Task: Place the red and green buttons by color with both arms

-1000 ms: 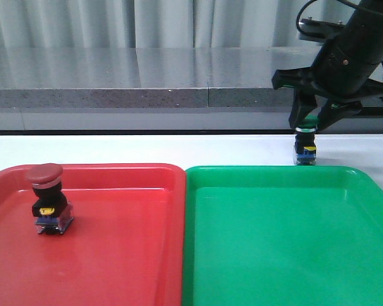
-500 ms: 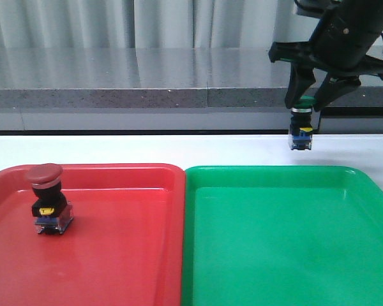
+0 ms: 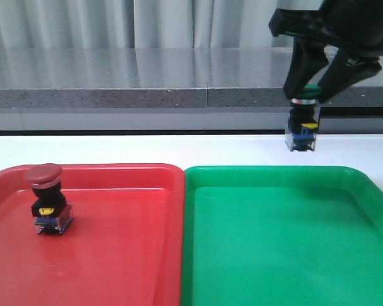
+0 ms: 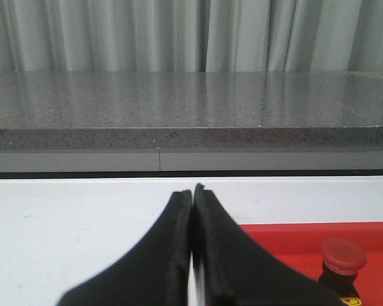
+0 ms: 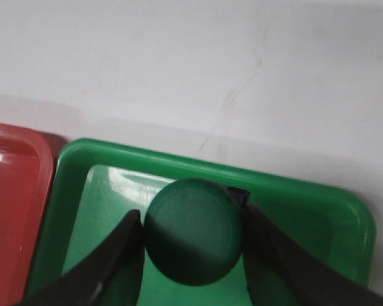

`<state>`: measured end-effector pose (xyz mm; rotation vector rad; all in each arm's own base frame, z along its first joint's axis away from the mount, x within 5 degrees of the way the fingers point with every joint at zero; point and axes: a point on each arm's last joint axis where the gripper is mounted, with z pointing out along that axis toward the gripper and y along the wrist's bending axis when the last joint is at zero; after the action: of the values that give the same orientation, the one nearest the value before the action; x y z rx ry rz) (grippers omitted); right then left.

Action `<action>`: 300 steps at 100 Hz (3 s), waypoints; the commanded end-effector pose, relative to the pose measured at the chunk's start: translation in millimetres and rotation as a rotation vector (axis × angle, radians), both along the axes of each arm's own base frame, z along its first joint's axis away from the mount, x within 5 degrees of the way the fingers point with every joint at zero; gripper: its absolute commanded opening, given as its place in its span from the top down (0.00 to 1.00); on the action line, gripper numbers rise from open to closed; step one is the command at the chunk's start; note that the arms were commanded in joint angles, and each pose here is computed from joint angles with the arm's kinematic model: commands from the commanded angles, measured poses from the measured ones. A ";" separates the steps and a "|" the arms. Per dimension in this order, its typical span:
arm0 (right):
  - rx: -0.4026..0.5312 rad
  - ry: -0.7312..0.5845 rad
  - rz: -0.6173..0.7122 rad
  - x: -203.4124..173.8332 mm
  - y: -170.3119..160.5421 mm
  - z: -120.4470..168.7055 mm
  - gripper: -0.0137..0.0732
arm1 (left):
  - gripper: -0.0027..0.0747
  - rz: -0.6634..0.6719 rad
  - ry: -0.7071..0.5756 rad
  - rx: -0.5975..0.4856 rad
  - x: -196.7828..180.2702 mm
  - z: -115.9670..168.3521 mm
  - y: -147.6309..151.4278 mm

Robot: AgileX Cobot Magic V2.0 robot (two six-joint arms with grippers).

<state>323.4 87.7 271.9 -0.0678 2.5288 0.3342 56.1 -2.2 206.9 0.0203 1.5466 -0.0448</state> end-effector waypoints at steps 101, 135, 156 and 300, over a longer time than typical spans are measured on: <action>0.054 -0.065 0.003 -53.2 16.5 -52.6 0.49 | 0.99 -0.001 -0.061 -0.009 -0.8 -6.0 -0.1; 0.071 -0.047 -0.013 -54.0 16.8 -56.2 0.33 | 0.99 -0.001 -0.061 -0.009 -0.8 -6.0 -0.1; 0.074 -0.049 -0.015 -53.9 16.9 -55.4 0.10 | 0.99 -0.001 -0.061 -0.009 -0.8 -6.0 -0.1; -0.092 -0.738 -0.006 -241.2 -70.7 64.8 0.92 | 0.99 -0.001 -0.061 -0.009 -0.8 -6.0 -0.1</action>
<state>84.7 18.6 324.4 -0.1850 1.9006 0.1611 56.1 -2.2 206.9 0.0203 1.5466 -0.0448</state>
